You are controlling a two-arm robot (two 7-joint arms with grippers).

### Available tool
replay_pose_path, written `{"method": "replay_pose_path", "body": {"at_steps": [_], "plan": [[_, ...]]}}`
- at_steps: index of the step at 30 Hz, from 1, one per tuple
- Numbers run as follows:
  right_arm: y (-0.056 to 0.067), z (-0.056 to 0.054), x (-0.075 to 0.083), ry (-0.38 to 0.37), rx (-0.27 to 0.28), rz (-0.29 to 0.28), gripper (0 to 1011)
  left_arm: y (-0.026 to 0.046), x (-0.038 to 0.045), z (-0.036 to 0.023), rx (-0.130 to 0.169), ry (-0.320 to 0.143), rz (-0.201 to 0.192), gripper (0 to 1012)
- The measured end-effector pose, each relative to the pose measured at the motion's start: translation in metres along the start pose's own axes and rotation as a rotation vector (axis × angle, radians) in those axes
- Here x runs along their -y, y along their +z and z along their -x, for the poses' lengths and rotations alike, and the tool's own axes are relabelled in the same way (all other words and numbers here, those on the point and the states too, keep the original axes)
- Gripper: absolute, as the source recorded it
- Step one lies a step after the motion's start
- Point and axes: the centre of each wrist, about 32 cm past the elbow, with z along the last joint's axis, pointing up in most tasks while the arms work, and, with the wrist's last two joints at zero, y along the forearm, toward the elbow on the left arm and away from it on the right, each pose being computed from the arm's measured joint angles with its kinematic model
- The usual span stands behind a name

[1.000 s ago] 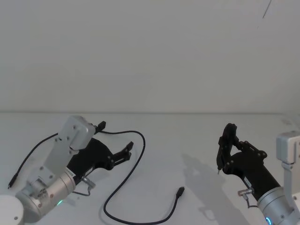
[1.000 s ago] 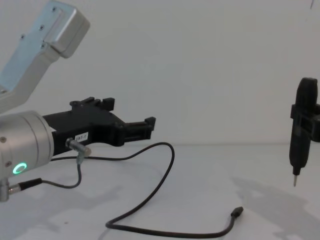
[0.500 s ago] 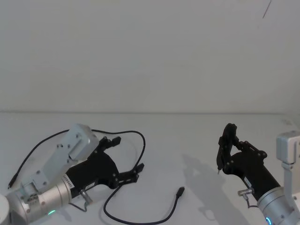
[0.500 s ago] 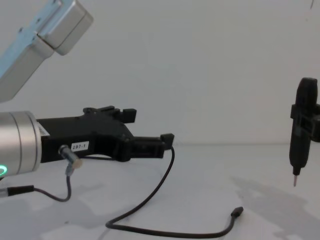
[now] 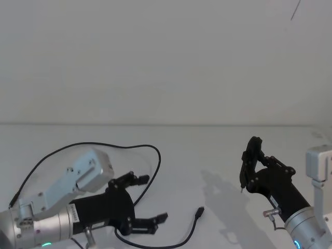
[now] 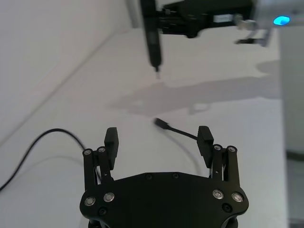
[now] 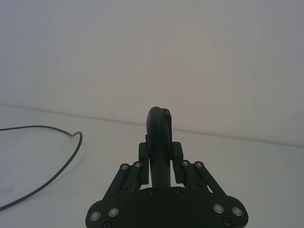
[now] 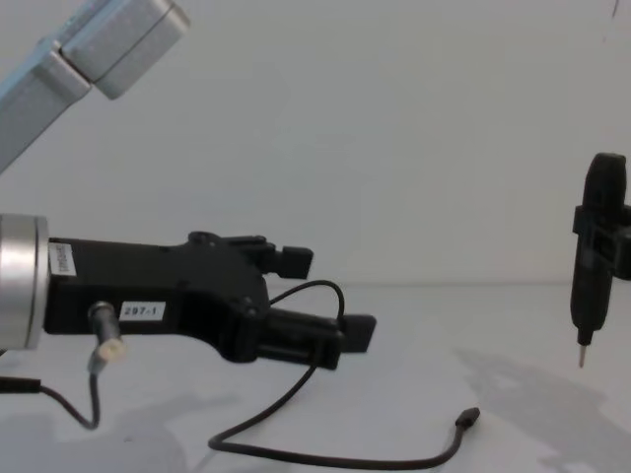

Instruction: Pick up the data cable with the one hand.

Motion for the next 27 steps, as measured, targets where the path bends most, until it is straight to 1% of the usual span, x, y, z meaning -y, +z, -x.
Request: {"method": "replay_pose_path", "body": {"at_steps": [2, 6, 7, 8, 9, 11, 12, 15, 16, 19, 22, 24, 25, 27], "plan": [[0.000, 0.000, 0.000, 0.000, 0.000, 0.000, 283, 0.0019, -0.0008, -0.0010, 0.005, -0.027, -0.008, 1001], [0.000, 0.000, 0.000, 0.000, 0.000, 0.000, 283, 0.0064, -0.0017, -0.0029, 0.015, -0.097, -0.031, 1001], [0.000, 0.000, 0.000, 0.000, 0.000, 0.000, 283, 0.0082, -0.0016, -0.0034, 0.020, -0.123, -0.040, 1001], [0.000, 0.000, 0.000, 0.000, 0.000, 0.000, 283, 0.0095, -0.0016, -0.0038, 0.024, -0.137, -0.047, 1001], [0.000, 0.000, 0.000, 0.000, 0.000, 0.000, 283, 0.0119, -0.0013, -0.0045, 0.031, -0.164, -0.060, 1001], [0.000, 0.000, 0.000, 0.000, 0.000, 0.000, 283, 0.0135, -0.0011, -0.0049, 0.036, -0.186, -0.073, 1001], [0.000, 0.000, 0.000, 0.000, 0.000, 0.000, 283, 0.0154, -0.0006, -0.0050, 0.044, -0.209, -0.087, 1001], [0.000, 0.000, 0.000, 0.000, 0.000, 0.000, 283, 0.0191, 0.0006, -0.0052, 0.058, -0.245, -0.114, 1001], [0.000, 0.000, 0.000, 0.000, 0.000, 0.000, 283, 0.0208, 0.0014, -0.0051, 0.064, -0.263, -0.129, 1001], [0.000, 0.000, 0.000, 0.000, 0.000, 0.000, 283, 0.0239, 0.0035, -0.0042, 0.079, -0.291, -0.156, 1001], [0.000, 0.000, 0.000, 0.000, 0.000, 0.000, 283, 0.0287, 0.0077, -0.0018, 0.101, -0.326, -0.204, 1001], [0.000, 0.000, 0.000, 0.000, 0.000, 0.000, 283, 0.0303, 0.0094, -0.0004, 0.109, -0.332, -0.227, 1001], [0.000, 0.000, 0.000, 0.000, 0.000, 0.000, 283, 0.0321, 0.0114, 0.0014, 0.119, -0.337, -0.246, 1001], [0.000, 0.000, 0.000, 0.000, 0.000, 0.000, 283, 0.0333, 0.0132, 0.0034, 0.127, -0.338, -0.262, 1001]]}}
